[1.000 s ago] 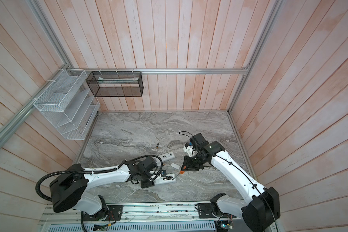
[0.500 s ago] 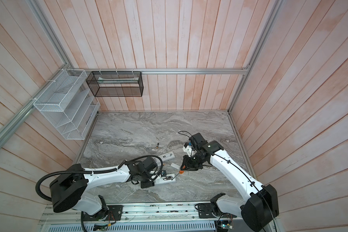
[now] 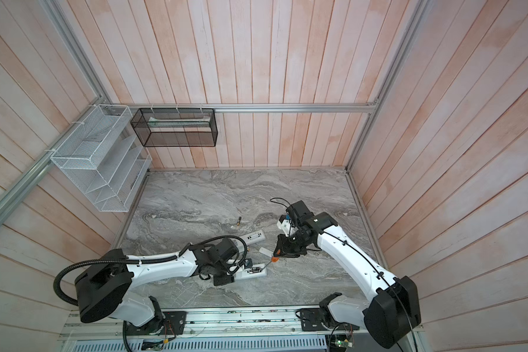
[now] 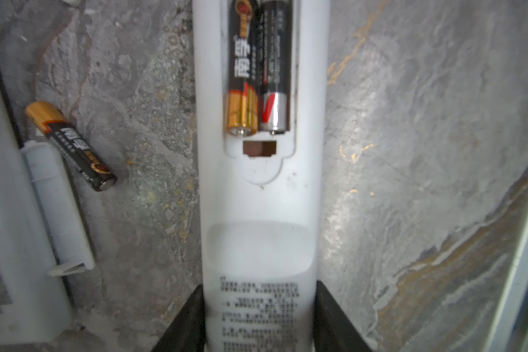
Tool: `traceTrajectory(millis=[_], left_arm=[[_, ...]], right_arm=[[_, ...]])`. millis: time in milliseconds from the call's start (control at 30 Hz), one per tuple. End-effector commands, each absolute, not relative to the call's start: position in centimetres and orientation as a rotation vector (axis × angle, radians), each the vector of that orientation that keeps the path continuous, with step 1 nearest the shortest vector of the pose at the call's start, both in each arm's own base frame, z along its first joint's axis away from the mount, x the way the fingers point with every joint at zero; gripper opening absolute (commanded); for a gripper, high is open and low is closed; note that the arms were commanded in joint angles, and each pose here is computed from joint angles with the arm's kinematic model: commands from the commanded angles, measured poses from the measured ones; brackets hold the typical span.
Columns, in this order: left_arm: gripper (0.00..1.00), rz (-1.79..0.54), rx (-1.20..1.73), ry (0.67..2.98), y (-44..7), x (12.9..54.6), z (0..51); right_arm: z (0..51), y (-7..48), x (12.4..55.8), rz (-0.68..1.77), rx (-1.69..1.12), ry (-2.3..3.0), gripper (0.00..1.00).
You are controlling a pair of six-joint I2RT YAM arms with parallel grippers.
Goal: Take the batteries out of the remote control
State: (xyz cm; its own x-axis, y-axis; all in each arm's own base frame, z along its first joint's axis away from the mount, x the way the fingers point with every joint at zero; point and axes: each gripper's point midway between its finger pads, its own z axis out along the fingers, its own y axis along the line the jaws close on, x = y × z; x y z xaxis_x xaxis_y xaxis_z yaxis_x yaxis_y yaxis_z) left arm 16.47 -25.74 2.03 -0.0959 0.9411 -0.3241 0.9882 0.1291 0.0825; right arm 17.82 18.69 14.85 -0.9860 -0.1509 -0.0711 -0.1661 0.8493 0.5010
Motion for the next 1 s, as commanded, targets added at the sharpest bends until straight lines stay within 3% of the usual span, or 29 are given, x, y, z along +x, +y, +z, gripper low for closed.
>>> traceTrajectory(millis=[0, 633, 967], left_arm=[[0.09, -0.013, 1.850, 2.148, -23.2, 18.2, 1.0], [0.09, 0.000, 1.841, 2.143, -23.3, 18.4, 1.2], [0.09, -0.007, 1.843, 2.143, -23.5, 18.4, 1.1]], right_arm=[[14.8, 17.9, 18.6, 0.735, -0.243, 2.990, 0.05], [13.7, 18.9, 17.4, 0.776, -0.289, 3.058, 0.05], [13.2, 19.9, 15.6, 1.040, -0.232, 3.046, 0.05]])
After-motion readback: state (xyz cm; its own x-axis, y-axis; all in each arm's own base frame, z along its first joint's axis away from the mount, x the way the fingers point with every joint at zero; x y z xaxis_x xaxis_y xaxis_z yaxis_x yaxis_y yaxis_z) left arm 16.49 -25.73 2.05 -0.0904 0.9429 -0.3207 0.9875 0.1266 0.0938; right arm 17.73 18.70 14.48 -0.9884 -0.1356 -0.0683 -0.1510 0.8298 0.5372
